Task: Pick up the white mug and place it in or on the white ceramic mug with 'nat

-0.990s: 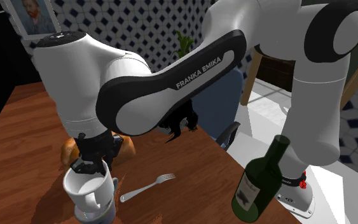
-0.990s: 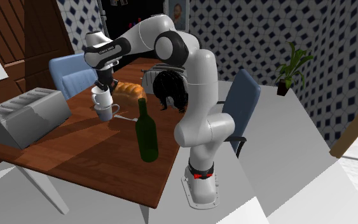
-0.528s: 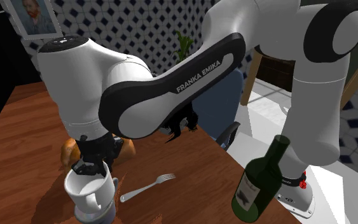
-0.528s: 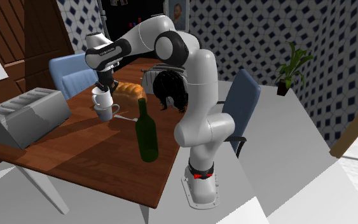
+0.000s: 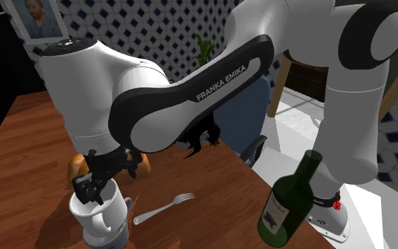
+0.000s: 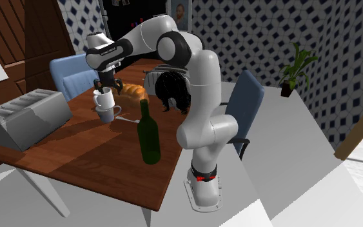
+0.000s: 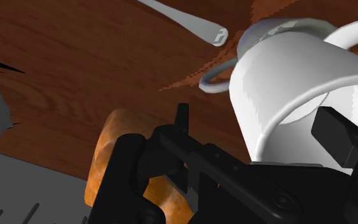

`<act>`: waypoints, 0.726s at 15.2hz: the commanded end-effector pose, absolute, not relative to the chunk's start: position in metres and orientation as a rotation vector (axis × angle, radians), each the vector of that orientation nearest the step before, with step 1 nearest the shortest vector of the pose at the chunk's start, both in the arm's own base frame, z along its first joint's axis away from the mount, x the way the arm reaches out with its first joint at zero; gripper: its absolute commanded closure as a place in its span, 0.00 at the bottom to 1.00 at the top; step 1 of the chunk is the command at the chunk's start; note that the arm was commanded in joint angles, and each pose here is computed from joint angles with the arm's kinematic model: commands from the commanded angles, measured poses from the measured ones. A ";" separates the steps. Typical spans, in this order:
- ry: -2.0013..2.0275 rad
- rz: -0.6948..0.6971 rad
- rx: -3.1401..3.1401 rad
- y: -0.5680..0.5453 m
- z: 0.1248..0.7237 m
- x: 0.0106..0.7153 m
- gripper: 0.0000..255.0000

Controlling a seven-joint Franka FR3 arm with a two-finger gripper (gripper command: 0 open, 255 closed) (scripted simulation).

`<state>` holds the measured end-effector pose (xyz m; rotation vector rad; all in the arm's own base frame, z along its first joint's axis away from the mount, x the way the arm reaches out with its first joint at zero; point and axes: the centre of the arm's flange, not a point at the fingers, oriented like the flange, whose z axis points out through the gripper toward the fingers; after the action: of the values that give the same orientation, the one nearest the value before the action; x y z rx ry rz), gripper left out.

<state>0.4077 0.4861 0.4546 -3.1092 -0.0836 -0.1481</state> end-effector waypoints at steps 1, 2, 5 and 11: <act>-0.084 -0.148 -3.109 0.485 0.475 0.406 0.00; -0.084 -0.148 -3.109 0.485 0.488 0.405 0.00; -0.084 -0.148 -3.109 0.484 0.498 0.404 0.00; -0.084 -0.148 -3.109 0.484 0.498 0.404 0.00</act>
<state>0.4038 0.4845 0.4984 -3.1093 -0.0838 -0.1481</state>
